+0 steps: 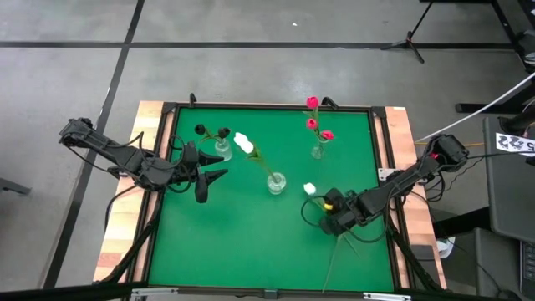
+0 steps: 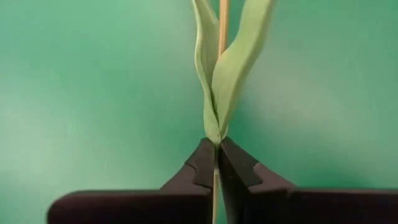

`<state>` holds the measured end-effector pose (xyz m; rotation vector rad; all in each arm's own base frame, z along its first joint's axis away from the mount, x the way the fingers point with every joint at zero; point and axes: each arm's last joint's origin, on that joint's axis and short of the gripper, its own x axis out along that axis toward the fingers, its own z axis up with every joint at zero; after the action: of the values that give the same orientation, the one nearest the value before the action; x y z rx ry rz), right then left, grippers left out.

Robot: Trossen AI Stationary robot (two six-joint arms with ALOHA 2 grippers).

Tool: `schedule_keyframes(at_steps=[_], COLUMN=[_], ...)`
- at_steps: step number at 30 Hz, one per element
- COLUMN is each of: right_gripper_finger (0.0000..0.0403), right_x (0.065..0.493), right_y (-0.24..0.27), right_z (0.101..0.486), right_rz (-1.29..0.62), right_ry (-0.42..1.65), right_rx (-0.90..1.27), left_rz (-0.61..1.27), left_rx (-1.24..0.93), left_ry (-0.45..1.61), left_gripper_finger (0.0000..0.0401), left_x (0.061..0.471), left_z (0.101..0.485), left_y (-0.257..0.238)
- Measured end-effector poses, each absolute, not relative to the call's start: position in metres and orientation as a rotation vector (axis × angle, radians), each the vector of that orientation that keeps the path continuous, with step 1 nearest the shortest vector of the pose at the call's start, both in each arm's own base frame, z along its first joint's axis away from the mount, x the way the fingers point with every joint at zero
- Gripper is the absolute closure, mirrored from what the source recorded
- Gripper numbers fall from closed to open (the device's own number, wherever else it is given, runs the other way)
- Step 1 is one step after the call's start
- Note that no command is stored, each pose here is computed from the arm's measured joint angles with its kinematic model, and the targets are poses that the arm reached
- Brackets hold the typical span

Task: Sort flowers into vase by color
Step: Put the white tulip into the middle transparent vase

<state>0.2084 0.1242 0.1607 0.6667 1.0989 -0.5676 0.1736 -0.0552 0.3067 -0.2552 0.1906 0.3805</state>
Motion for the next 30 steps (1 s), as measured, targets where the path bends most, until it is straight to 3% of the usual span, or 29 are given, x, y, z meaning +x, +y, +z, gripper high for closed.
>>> schedule_keyframes(at_steps=[15, 30], right_gripper_finger=[0.0397, 0.0400], right_x=[0.228, 0.226], right_y=[0.118, 0.140], right_z=[0.197, 0.238], right_rz=[-0.789, -0.889], right_ry=[0.458, -0.019], right_rx=[0.424, 0.137], left_rz=[0.380, 0.380], left_rx=[-0.260, -0.262], left_ry=[0.190, 0.190], left_gripper_finger=[0.0201, 0.0201], left_x=[0.174, 0.174], left_z=[0.307, 0.307], left_y=[-0.055, -0.055])
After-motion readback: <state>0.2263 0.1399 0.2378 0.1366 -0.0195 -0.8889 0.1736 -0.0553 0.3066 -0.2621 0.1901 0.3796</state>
